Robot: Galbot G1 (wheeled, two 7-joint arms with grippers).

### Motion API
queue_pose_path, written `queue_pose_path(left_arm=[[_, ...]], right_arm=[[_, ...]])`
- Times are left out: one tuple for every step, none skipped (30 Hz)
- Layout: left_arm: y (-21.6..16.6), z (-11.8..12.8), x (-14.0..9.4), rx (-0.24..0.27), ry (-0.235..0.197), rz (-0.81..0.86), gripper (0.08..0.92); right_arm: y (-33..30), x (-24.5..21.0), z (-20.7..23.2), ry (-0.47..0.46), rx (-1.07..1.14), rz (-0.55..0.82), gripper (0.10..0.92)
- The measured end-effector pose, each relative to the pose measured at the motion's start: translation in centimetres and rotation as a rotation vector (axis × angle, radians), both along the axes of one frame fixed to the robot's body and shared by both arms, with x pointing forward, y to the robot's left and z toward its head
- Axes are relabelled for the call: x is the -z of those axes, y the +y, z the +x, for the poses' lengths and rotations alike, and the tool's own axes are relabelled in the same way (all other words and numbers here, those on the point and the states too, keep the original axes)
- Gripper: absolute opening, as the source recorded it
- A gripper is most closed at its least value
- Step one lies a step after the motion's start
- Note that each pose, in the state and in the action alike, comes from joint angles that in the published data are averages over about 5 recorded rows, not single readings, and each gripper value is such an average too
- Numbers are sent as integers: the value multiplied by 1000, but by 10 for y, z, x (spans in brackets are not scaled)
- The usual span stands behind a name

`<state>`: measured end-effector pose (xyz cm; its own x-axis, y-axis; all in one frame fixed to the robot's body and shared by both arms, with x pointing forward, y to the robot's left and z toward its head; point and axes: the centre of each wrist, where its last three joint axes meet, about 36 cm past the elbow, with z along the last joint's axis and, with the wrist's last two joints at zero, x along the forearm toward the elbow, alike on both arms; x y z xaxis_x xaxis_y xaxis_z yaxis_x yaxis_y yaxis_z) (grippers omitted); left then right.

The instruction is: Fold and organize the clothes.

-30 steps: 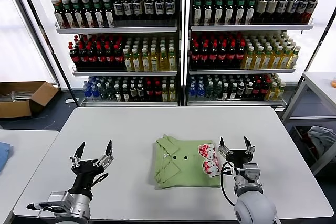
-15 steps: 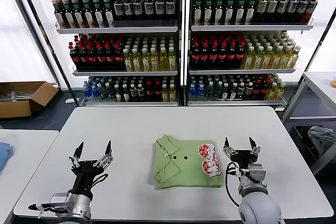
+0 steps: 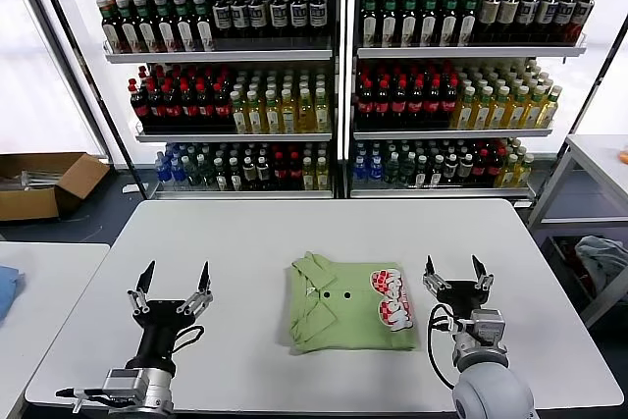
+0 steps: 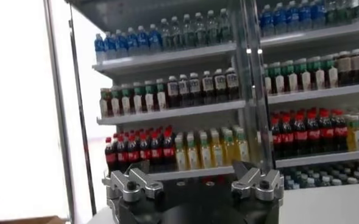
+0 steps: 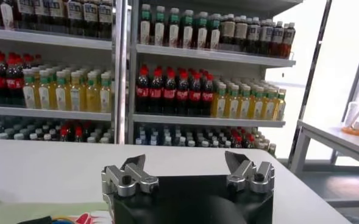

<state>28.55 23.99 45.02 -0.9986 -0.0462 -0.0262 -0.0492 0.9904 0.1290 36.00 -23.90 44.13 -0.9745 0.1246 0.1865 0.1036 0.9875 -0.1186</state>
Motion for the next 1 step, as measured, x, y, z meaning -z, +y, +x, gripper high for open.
queue_pose_path(left_arm=[[0,0,0,2,-4,4,823]], right_arm=[[0,0,0,0,0,0,823]])
